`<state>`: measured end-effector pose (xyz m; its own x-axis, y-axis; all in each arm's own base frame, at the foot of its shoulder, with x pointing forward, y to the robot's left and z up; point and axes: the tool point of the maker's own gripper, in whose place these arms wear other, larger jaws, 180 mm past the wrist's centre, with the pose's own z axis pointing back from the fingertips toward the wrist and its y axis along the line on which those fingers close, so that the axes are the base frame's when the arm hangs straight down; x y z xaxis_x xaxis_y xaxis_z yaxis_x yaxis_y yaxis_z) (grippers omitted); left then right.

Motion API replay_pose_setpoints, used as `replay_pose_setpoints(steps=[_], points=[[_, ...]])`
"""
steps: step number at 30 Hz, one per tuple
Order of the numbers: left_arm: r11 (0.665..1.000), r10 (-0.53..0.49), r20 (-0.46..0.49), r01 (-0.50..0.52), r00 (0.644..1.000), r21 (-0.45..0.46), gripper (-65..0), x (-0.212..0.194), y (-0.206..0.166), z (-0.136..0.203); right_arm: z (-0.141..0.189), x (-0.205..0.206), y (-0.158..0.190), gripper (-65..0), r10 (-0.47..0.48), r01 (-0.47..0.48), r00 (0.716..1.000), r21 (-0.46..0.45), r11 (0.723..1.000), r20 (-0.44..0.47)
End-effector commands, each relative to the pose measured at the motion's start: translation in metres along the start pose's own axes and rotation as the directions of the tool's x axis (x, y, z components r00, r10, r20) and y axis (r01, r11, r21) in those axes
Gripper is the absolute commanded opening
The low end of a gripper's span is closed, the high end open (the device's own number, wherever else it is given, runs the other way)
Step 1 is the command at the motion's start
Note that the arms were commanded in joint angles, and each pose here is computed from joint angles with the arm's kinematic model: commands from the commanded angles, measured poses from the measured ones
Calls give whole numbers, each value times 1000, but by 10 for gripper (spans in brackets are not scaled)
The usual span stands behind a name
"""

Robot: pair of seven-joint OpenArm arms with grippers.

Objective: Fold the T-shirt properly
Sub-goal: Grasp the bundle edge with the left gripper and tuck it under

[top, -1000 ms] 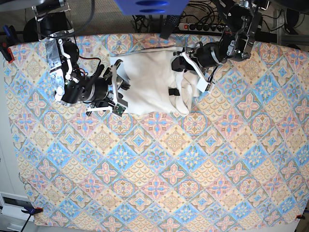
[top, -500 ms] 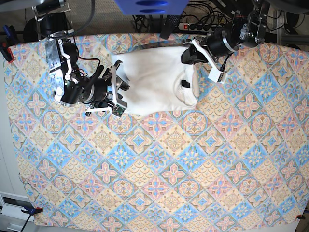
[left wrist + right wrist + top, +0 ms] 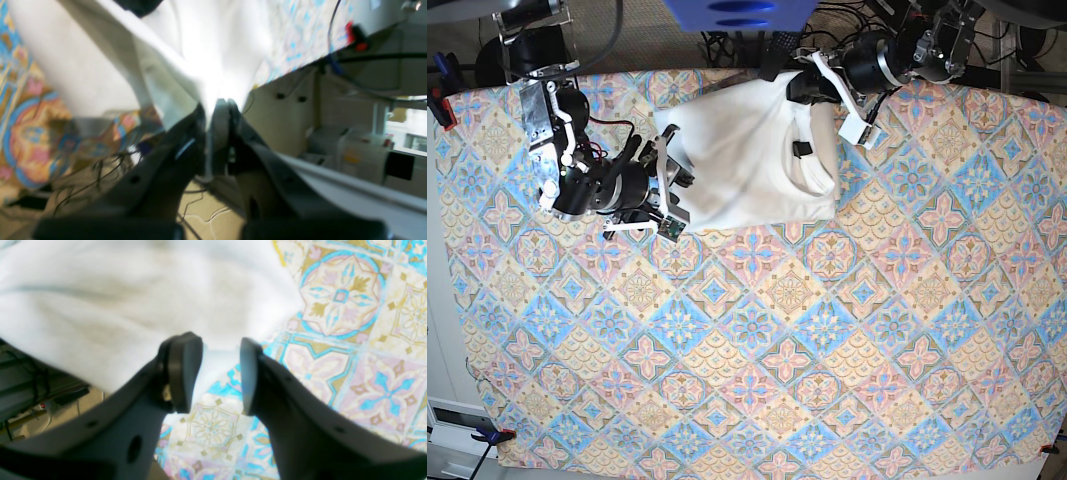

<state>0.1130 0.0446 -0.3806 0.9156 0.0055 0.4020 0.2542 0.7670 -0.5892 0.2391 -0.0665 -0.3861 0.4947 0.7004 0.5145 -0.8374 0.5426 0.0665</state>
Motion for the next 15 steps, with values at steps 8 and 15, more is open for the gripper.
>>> replay_pose_setpoints(steps=[8, 15], points=[[988, -28, -8, 29, 1000, 151, -650, -16, 47, -9, 5, 13, -4, -433, 15, -14, 999, -10, 1000, 45], [978, 2, 0, -2, 1000, 208, -630, -18, 78, -18, 5, 12, -2, -433, 17, -16, 999, -5, 1000, 43]])
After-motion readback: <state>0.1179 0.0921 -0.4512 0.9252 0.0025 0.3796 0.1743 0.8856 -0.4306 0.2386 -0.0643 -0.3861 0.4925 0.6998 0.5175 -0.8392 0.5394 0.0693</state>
